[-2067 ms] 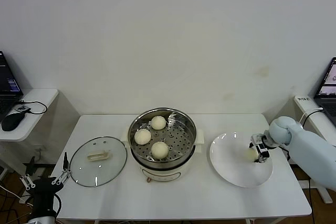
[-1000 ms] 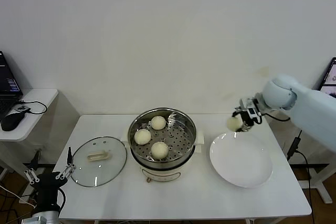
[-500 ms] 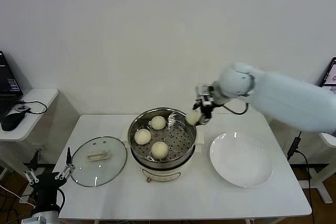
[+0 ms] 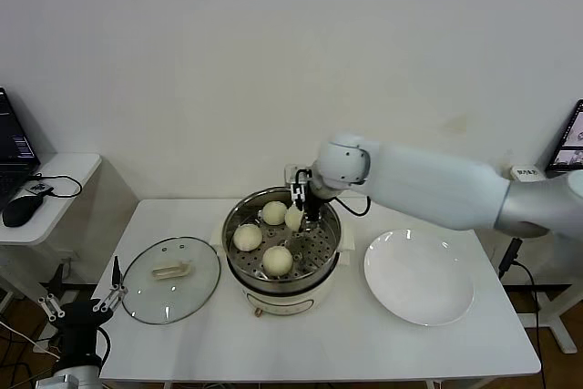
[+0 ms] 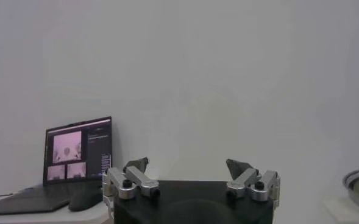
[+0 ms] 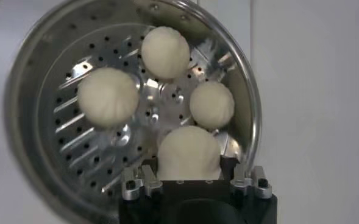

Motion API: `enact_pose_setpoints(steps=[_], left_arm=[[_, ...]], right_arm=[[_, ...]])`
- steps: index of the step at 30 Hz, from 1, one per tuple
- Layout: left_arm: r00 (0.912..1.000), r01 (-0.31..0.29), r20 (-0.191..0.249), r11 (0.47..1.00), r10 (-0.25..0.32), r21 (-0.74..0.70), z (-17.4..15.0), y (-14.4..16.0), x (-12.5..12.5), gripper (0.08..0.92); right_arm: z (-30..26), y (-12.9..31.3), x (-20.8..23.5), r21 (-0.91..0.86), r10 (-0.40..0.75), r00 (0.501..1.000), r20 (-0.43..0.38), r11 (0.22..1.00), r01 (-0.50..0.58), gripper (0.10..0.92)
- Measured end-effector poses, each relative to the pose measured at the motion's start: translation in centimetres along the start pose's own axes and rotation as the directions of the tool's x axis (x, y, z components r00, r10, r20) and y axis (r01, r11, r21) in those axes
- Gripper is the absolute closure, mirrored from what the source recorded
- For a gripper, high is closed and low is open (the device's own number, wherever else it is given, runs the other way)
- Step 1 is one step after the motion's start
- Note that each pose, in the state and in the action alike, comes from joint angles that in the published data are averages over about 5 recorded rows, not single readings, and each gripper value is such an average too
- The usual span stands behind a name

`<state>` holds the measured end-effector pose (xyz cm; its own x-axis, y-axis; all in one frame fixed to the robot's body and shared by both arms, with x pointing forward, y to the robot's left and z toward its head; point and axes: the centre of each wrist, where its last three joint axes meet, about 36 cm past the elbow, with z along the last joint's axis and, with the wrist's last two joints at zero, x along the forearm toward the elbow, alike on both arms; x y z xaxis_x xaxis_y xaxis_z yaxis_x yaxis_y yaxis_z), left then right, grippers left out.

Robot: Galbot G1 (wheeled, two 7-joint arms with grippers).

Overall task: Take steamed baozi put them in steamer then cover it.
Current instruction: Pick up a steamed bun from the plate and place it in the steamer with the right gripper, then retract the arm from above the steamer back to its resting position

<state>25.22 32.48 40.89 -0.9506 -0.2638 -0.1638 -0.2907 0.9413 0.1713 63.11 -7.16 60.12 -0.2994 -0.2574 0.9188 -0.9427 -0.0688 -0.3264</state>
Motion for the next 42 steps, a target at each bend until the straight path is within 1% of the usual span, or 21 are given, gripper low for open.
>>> enact_pose_setpoints(steps=[9,21,23,28,31,37,42], left_arm=[[1.0000,0.001,-0.002,1.000,-0.001,-0.002,0.2,0.2,-0.1,0.177],[1.0000,0.002,-0.001,1.000,-0.002,0.000,0.1,0.1,-0.1,0.177],[1.0000,0.001,0.000,1.000,-0.001,0.001,0.0,0.1,0.0,0.177],[1.0000,0.000,0.003,1.000,0.000,-0.001,-0.1,0.1,-0.1,0.177],[1.0000,-0.002,0.005,1.000,0.002,-0.003,-0.2,0.2,-0.2,0.177],[1.0000,-0.005,0.005,1.000,0.005,-0.004,0.0,0.3,-0.5,0.177],[1.0000,-0.003,0.002,1.000,0.003,0.000,0.2,0.3,-0.7,0.177]], right_arm=[[-0.4,0.5,-2.1,-0.007,0.004,1.000,-0.030,1.000,-0.005,0.388],[0.0,1.0,-2.2,-0.013,-0.015,0.999,-0.041,1.000,0.014,0.385],[0.0,1.0,-2.1,-0.013,-0.018,0.999,-0.040,1.000,0.018,0.366],[0.2,1.0,-1.3,-0.012,-0.016,0.999,-0.033,1.000,0.016,0.246],[0.3,0.9,-0.6,-0.014,-0.010,1.000,-0.024,1.000,0.010,0.207],[1.3,1.1,1.0,-0.024,0.023,1.000,0.011,0.999,-0.023,0.200],[2.9,2.4,2.2,-0.056,0.100,0.992,0.079,0.994,-0.096,0.200]])
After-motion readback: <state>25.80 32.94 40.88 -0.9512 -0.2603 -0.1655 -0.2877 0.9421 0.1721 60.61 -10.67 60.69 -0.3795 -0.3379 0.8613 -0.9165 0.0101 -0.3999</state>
